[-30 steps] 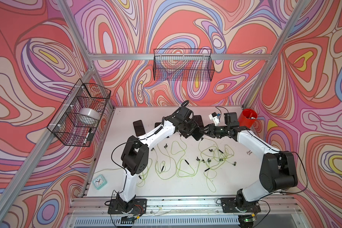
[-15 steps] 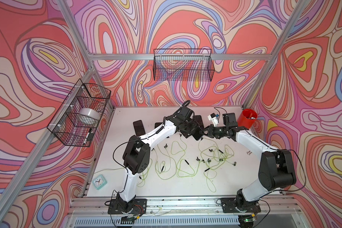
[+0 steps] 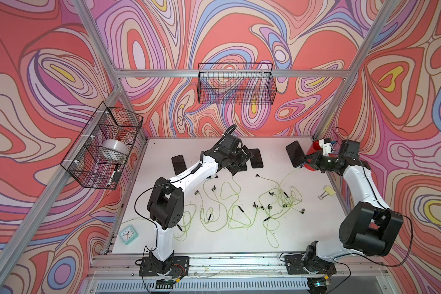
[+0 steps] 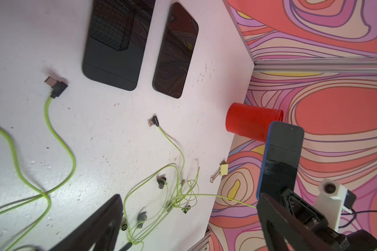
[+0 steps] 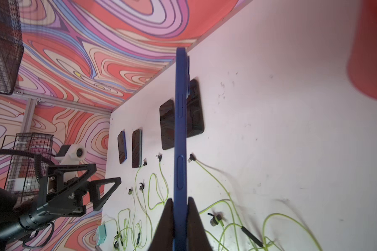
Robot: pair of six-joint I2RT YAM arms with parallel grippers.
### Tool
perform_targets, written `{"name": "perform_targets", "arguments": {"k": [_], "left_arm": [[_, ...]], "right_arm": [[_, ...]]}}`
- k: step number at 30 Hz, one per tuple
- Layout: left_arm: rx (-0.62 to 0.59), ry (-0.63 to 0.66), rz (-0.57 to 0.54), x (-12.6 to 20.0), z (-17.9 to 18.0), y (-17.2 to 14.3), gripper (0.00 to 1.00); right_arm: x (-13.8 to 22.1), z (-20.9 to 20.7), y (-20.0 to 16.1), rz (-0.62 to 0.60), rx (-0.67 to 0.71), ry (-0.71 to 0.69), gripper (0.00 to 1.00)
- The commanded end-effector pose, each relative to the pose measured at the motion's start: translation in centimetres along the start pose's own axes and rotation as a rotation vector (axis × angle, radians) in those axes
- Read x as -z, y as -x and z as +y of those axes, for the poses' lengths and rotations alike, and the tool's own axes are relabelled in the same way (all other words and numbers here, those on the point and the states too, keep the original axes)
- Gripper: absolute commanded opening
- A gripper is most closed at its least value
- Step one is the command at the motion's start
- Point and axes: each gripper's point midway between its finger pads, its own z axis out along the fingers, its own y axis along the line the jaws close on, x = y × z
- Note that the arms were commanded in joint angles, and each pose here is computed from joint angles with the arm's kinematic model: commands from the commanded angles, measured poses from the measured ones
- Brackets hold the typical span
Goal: Plug wired earphones into phones
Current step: Place the phone at the center of the board.
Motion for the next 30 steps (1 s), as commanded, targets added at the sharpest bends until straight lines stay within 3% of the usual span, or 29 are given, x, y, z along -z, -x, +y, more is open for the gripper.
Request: {"name": "perform_targets", "arguments": {"k": [1, 7, 15, 30], "left_arm": [[-0.013, -0.031, -0.025, 1.4, -0.4, 0.5, 0.97], [-0.013, -0.020, -0.034, 1.8, 0.8, 0.9, 0.95], [-0.002, -0.009, -0.002, 0.6, 2.4, 0.5, 0.92], [0.004, 0.001, -0.003, 1.0, 3.8, 0.1, 0.89]], "right_arm": [[2.8, 0.6, 1.7, -0.052, 0.047, 0.037, 0.00], [2.7, -0.9, 2.4, -0.051, 0.058, 0.027, 0.00], [-2.0, -3.4, 0.1, 0.039, 0.060, -0.036, 0.00], [-8.7, -11.1, -1.3, -0.001, -0.033, -0.112, 0.00]]}}
